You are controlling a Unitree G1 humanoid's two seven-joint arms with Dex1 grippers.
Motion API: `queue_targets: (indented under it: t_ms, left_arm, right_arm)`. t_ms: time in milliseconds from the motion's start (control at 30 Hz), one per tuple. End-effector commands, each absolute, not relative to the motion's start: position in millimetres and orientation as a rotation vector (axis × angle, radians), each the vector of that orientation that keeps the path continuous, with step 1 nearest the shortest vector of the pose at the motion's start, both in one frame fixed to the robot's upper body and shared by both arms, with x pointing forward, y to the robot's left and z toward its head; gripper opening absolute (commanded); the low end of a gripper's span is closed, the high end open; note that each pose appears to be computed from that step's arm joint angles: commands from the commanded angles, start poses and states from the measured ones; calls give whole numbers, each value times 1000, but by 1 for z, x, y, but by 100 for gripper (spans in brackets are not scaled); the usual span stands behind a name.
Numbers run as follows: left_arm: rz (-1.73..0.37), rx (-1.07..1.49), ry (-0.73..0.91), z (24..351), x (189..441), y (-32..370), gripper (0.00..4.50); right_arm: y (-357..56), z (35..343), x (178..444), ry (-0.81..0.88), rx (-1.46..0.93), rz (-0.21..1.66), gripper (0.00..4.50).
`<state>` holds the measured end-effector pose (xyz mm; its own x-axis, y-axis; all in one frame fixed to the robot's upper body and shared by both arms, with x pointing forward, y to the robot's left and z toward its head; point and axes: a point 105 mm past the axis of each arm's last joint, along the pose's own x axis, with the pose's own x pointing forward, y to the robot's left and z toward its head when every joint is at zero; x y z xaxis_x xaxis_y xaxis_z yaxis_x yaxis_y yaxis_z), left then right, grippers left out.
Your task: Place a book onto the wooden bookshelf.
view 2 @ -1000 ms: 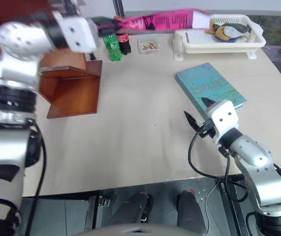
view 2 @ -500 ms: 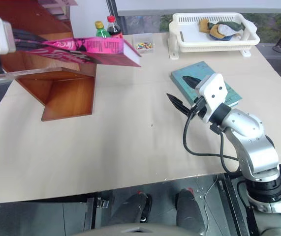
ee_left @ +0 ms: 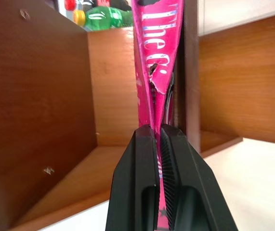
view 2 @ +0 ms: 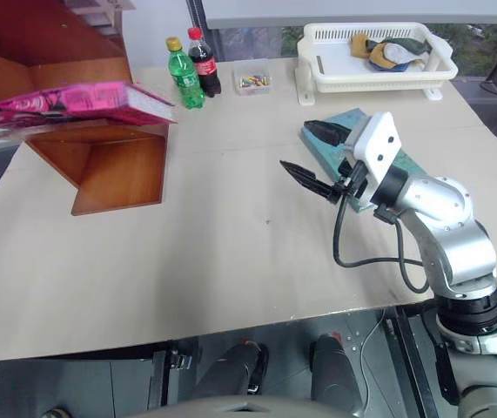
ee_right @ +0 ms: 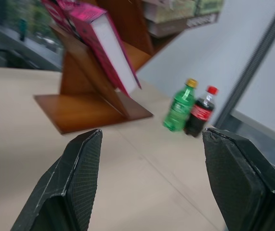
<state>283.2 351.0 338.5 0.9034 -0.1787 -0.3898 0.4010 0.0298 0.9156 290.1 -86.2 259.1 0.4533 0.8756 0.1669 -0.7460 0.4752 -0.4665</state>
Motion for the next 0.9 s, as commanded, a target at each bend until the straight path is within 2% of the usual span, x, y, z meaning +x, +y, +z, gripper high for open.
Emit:
queue_targets:
  t_ms: [33, 267, 400, 467, 600, 767, 900]
  left_arm:
    - [-370, 1447, 170, 344, 276, 369, 3]
    - [-301, 1407, 215, 330, 273, 400, 3]
    - [-276, 1387, 183, 332, 270, 406, 146]
    - [-290, 1329, 158, 335, 266, 406, 234]
    - [-323, 1184, 54, 356, 253, 398, 234]
    - [-352, 1179, 110, 338, 252, 396, 234]
    - [-337, 1126, 60, 341, 249, 391, 234]
  right_arm:
    - [-83, 271, 281, -458, -373, 1066, 340]
    - [-81, 273, 276, -442, -379, 1101, 340]
    - [-84, 272, 278, -440, -390, 1076, 340]
    - [-84, 271, 279, -439, -388, 1075, 340]
    - [-85, 270, 283, -434, -384, 1080, 340]
    - [-82, 267, 287, -430, -385, 1093, 340]
    - [-81, 267, 288, -426, -387, 1101, 340]
